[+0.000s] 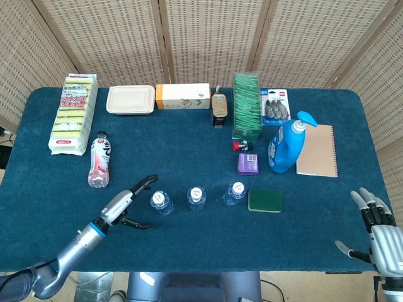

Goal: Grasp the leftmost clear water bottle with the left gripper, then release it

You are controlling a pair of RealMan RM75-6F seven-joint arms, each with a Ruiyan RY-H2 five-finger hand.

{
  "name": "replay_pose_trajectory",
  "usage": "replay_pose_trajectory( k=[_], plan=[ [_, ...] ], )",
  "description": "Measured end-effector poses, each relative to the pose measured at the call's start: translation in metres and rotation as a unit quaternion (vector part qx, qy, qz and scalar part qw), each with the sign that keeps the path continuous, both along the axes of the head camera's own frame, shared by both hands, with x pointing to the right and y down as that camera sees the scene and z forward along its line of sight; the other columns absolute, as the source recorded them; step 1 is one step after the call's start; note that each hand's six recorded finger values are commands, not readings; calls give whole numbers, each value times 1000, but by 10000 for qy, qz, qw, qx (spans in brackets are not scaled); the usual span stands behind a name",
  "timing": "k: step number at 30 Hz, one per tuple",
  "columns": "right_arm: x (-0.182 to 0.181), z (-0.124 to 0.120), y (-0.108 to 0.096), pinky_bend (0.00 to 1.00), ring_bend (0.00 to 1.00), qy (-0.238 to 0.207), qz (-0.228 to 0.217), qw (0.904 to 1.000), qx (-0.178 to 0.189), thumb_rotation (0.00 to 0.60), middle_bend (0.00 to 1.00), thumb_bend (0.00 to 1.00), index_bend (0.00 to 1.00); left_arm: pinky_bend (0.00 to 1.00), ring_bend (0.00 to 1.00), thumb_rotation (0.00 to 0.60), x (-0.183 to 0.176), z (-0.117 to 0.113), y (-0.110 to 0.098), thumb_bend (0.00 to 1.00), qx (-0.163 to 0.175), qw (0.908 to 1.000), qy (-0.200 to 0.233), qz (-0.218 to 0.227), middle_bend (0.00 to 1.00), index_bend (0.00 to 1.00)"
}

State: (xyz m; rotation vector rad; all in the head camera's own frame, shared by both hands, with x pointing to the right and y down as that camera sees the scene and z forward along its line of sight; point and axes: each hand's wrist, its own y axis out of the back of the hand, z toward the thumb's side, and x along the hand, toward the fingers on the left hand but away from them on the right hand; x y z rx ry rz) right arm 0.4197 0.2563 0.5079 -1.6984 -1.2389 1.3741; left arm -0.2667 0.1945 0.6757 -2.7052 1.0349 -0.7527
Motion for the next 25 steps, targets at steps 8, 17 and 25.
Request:
replay_pose_trajectory(
  k=[8,17,25],
  plan=[
    [-3,1,1,0,0,29,-49,10000,-4,600,0,31,0,101,0,600,-51,-34,-10,88,533,9975,-458,-114,0,0],
    [0,0,-1,0,0,160,32,9998,73,600,0,30,0,80,0,600,-142,-88,-5,88,1560,9647,-2060,-518,0,0],
    [16,-3,-8,0,0,737,347,9958,409,600,0,34,14,79,0,600,-211,-137,28,88,2041,9172,-3220,-1155,0,0]
  ],
)
